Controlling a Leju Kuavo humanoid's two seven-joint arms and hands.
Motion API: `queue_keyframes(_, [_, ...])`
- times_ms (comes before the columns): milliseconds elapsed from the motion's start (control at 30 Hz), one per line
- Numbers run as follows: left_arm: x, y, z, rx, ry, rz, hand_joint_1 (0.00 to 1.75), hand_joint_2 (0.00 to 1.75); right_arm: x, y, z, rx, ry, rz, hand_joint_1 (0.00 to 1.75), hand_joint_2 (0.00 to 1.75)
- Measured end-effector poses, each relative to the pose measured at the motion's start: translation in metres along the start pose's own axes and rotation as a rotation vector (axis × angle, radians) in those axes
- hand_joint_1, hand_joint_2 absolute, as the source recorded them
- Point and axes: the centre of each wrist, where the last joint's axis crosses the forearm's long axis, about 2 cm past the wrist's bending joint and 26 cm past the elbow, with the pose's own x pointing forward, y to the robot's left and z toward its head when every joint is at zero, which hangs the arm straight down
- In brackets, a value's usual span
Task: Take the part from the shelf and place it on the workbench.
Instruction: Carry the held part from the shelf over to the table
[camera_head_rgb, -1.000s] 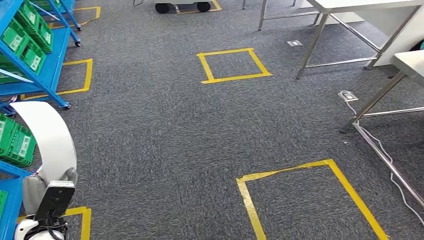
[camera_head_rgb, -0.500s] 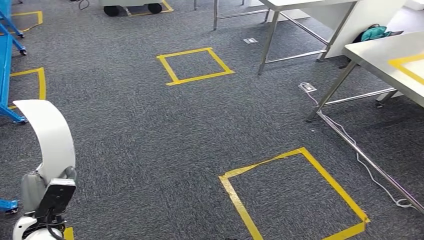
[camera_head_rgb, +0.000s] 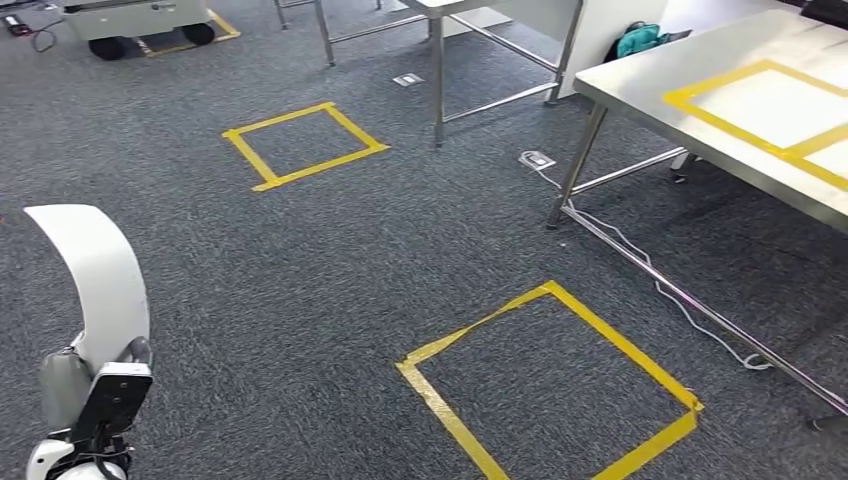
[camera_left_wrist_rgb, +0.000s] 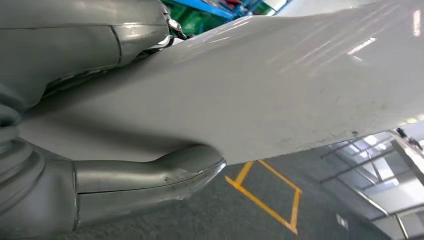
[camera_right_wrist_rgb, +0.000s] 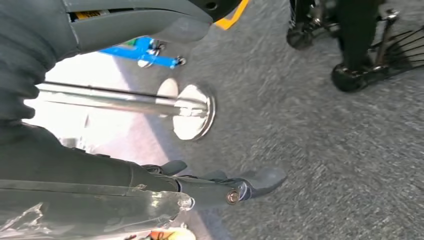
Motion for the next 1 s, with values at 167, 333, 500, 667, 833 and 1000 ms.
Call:
queue_keyframes(167, [-0.0011,0.0009,0.0016,-0.006,0.001,-0.008,1.75,1.75,-0.0036,-0.0003,-0.0008,0.001,0.007,-0.001,0.0,1.75])
queue_keyframes(333, [-0.0005,-0.0002,0.0008,-0.009,-0.004,-0.013,1.75,1.75,-0.0061,-0.0008,-0.0014,0.001,0.012,0.001,0.0,1.75])
queue_keyframes(500, [0.0006,-0.001,0.0042,-0.022,-0.013,-0.038,1.75,1.75,-0.0025,0.0008,-0.0006,0.005,0.006,0.004,0.0,1.75])
queue_keyframes(667, [0.0028,-0.0036,0.0043,-0.028,-0.026,-0.048,1.75,1.75,-0.0065,0.0002,-0.0014,0.006,0.016,0.002,0.0,1.75])
queue_keyframes(833, [0.0042,-0.0056,0.0043,-0.033,-0.032,-0.046,1.75,1.75,-0.0028,0.0011,-0.0007,0.008,0.008,0.001,0.0,1.75])
queue_keyframes(1000, [0.0038,-0.005,0.0051,-0.039,-0.036,-0.049,1.75,1.75,0.0016,0.0013,0.0001,0.009,-0.002,0.0,0.0,1.75])
